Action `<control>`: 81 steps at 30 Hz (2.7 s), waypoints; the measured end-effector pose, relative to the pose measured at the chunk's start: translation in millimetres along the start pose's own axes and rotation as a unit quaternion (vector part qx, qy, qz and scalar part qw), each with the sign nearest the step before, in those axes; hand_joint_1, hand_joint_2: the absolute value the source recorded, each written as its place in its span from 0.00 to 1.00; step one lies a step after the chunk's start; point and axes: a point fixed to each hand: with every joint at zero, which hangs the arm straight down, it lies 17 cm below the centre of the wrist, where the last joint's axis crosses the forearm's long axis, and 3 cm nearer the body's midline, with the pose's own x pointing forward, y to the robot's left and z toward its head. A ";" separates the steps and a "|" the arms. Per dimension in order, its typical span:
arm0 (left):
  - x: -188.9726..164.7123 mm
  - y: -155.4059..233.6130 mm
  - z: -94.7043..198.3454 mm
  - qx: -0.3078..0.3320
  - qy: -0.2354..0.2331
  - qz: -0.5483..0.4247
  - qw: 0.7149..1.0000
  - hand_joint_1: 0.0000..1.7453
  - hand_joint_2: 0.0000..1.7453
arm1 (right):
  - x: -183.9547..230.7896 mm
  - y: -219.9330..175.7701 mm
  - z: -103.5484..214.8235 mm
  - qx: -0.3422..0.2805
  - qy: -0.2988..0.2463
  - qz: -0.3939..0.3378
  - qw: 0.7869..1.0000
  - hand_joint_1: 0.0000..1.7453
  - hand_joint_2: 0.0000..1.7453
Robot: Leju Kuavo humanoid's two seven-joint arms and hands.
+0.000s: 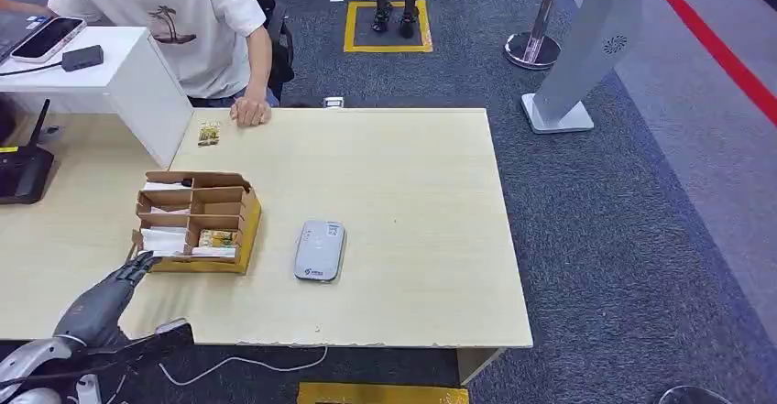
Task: Pass the card to the sensor for recognition and then transmit it.
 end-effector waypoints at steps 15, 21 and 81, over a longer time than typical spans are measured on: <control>1.0 13.6 -4.3 0.013 -0.001 -0.003 1.000 0.00 1.00 | -0.6 -0.2 0.0 0.000 0.001 0.000 1.000 0.00 0.00; 1.0 14.0 -4.3 0.014 -0.001 -0.003 1.000 0.00 1.00 | -0.8 -0.4 0.0 0.000 0.002 0.000 1.000 0.00 0.00; -0.2 74.0 -40.1 0.072 0.027 -0.026 0.997 0.00 1.00 | 3.9 -5.0 1.2 -0.004 0.002 0.003 1.000 0.00 0.00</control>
